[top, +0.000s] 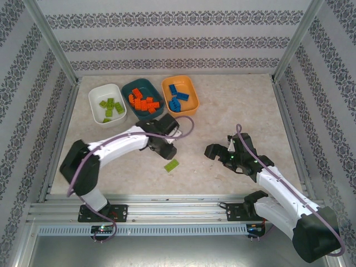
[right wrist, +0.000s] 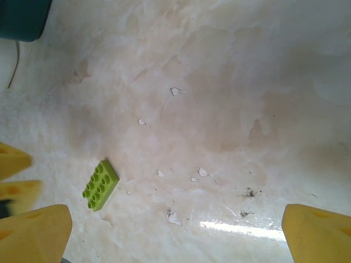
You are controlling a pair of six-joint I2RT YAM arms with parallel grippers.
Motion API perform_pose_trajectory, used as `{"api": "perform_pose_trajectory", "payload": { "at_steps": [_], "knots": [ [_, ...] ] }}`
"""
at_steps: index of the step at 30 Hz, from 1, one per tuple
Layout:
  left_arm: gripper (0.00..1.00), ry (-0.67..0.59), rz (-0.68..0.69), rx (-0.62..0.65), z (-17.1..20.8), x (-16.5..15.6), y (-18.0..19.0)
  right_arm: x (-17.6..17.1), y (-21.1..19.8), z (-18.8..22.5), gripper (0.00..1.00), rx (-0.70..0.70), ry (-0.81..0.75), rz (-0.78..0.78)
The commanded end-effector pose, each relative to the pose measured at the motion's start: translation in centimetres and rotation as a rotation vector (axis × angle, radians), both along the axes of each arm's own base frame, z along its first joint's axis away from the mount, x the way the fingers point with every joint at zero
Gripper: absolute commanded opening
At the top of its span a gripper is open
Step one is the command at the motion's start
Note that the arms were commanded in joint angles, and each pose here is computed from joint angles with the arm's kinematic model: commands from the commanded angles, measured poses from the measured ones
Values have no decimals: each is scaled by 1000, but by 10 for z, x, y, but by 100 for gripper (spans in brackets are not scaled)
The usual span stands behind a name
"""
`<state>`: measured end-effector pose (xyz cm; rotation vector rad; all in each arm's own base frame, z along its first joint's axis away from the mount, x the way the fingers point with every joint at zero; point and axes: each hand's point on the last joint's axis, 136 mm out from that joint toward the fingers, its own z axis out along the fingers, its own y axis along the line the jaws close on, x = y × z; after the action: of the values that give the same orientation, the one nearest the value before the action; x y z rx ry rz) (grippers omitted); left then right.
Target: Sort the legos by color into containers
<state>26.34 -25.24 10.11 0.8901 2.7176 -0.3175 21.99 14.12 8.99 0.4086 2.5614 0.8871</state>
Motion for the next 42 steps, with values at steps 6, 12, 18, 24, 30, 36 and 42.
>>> {"api": "perform_pose_trajectory", "payload": {
  "at_steps": [6, 12, 18, 24, 30, 36, 42],
  "knots": [
    [43, 23, 278, -392, 49, 8, 16, -1, -1, -2, 98, 20, 3, -11],
    [60, 51, 131, -167, 19, -19, 17, 1, 2, -4, 98, 37, 5, -17],
    [64, 40, 24, 6, -16, -32, 3, 1, 4, -7, 98, 37, 18, -15],
    [65, 45, -57, 76, -43, -33, -20, 0, 2, -4, 98, 21, 10, -13],
    [65, 44, -78, 139, -60, -27, -22, -1, 0, -4, 98, 11, 8, -15],
    [65, 50, -85, 187, -71, -27, -17, 1, 0, -5, 98, 6, 11, -11],
    [62, 82, -83, 188, -81, -32, -16, 2, 1, -6, 98, 8, 16, -6]
  ]
}}
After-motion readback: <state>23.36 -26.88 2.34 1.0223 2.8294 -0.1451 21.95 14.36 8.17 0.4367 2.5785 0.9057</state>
